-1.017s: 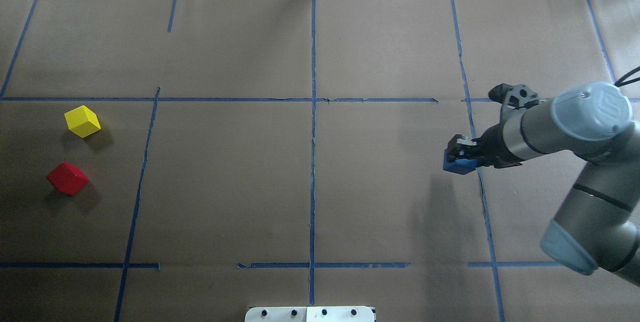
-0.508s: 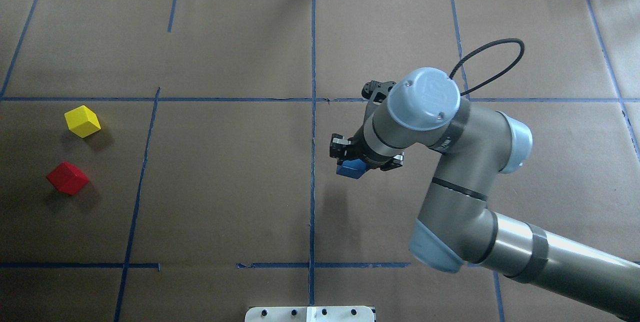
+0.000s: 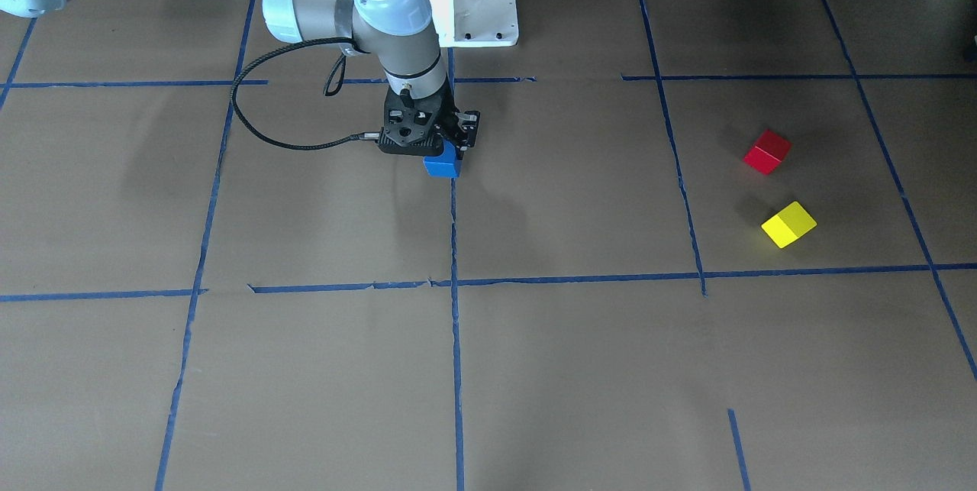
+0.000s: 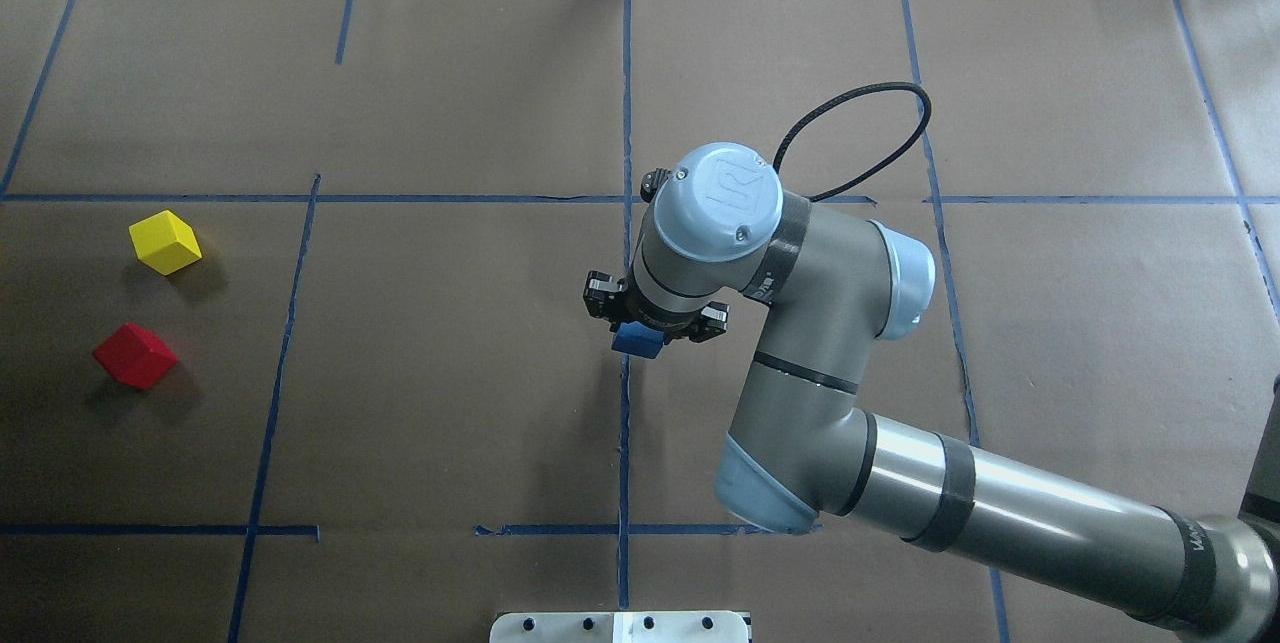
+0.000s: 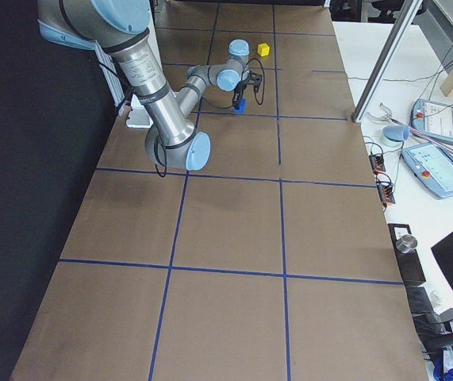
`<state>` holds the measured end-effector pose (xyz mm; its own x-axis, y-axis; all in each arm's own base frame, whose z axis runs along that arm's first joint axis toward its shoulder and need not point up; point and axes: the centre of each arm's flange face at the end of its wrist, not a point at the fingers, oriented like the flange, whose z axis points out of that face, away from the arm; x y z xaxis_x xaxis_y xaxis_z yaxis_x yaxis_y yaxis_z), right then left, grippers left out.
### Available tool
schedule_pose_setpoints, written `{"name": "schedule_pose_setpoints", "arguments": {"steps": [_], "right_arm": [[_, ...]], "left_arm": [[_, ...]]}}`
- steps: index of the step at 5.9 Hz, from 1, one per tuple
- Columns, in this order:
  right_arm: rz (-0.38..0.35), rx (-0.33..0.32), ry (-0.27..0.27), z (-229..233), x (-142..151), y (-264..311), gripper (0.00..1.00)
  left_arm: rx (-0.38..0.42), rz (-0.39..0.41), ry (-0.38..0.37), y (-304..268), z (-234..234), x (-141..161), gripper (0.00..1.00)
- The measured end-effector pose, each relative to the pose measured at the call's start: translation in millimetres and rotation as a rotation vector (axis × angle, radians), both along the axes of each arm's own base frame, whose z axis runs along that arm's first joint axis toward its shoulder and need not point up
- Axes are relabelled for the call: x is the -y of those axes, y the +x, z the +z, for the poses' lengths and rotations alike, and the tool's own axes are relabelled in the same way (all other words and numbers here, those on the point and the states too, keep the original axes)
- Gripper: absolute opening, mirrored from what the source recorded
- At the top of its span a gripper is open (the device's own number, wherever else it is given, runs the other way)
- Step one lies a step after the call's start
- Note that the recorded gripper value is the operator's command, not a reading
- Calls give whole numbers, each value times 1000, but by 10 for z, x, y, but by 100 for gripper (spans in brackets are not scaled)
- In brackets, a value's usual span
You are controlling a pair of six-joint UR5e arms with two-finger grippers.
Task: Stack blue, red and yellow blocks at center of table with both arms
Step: 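Carry the blue cube with the right gripper to the table center and set it down, then open and lift the right gripper while the left gripper reaches toward the red cube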
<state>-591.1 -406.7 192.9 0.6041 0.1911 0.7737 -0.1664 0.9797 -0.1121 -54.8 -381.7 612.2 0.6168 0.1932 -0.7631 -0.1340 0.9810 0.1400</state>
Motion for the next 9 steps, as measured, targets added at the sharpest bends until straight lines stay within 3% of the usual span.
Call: {"name": "schedule_pose_setpoints", "arguments": {"steps": [2, 3, 4, 7, 9], "right_arm": [[-1, -17, 25, 67, 28, -157, 6], [-6, -19, 30, 73, 14, -216, 48], [-11, -23, 34, 81, -19, -269, 99], [-13, -14, 77, -53, -159, -349, 100], [-2, 60, 111, -286, -203, 30, 100]], "left_arm": [[0, -1, 9, 0, -16, 4, 100], [0, 0, 11, 0, -20, 5, 100], [0, 0, 12, 0, -23, 6, 100], [-1, 2, 17, 11, -39, 12, 100], [-3, -12, 32, 88, -110, 82, 100]]}}
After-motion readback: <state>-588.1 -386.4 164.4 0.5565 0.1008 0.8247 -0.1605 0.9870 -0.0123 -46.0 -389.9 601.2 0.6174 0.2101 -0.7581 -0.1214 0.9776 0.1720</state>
